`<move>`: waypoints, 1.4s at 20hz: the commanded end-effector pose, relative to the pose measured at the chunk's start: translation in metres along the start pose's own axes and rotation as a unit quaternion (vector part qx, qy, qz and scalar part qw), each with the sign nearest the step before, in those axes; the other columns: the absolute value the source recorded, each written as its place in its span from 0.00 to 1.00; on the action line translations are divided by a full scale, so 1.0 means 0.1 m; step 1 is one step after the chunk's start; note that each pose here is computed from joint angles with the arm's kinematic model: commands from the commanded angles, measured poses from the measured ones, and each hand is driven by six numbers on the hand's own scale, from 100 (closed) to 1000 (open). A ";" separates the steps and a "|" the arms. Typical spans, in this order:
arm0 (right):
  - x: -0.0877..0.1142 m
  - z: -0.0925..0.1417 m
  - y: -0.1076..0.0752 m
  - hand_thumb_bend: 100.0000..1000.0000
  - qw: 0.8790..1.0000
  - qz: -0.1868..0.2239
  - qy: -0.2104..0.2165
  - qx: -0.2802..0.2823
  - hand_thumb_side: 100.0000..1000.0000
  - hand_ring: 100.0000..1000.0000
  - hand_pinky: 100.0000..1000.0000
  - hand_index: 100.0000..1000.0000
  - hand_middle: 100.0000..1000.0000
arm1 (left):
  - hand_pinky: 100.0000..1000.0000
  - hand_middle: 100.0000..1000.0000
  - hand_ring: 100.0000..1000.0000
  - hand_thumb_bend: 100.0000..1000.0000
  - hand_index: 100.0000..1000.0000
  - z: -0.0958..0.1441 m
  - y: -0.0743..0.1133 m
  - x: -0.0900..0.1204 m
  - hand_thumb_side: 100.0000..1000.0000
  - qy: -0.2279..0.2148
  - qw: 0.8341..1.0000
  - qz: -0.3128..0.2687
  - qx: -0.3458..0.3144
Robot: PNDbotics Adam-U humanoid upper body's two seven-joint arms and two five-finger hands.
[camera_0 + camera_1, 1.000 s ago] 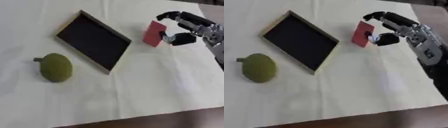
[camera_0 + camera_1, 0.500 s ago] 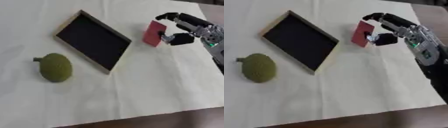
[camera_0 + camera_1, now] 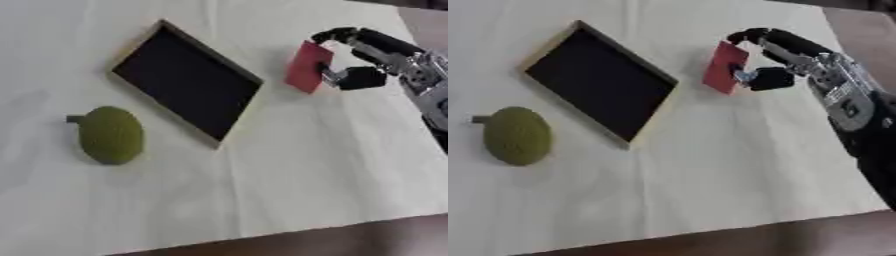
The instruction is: Pick up objects on the table and place them in the box.
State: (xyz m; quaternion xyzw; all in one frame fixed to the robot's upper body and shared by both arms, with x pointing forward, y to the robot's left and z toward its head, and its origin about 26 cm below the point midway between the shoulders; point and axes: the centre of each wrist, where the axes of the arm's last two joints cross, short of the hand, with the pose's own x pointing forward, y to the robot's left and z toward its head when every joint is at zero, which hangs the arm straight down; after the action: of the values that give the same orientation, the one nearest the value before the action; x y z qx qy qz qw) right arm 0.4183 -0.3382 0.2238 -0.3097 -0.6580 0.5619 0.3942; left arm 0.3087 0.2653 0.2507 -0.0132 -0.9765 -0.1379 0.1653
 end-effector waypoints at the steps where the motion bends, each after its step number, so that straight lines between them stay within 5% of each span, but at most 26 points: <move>1: -0.04 0.04 -0.13 0.00 1.000 0.012 0.002 -0.006 0.61 1.00 1.00 0.95 0.82 | 0.73 0.72 0.76 0.00 0.80 -0.05 0.01 0.05 0.63 -0.011 1.000 -0.002 -0.005; 12: -0.08 0.03 -0.09 0.00 1.000 -0.004 0.001 0.017 0.71 1.00 1.00 0.96 0.81 | 0.73 0.72 0.76 0.00 0.80 -0.05 0.00 0.05 0.62 -0.010 1.000 -0.001 -0.006; 28: -0.05 -0.04 0.03 0.00 1.000 0.022 0.003 0.012 0.70 1.00 1.00 0.98 0.80 | 0.74 0.72 0.77 0.00 0.80 -0.05 0.00 0.05 0.62 -0.010 1.000 0.000 -0.004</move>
State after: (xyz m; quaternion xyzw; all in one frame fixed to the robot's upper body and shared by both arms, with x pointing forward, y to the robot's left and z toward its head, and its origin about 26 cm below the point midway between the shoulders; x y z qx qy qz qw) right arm 0.4234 -0.3363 0.2168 -0.3085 -0.6518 0.5719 0.3910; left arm 0.3089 0.2641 0.2498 -0.0153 -0.9761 -0.1370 0.1682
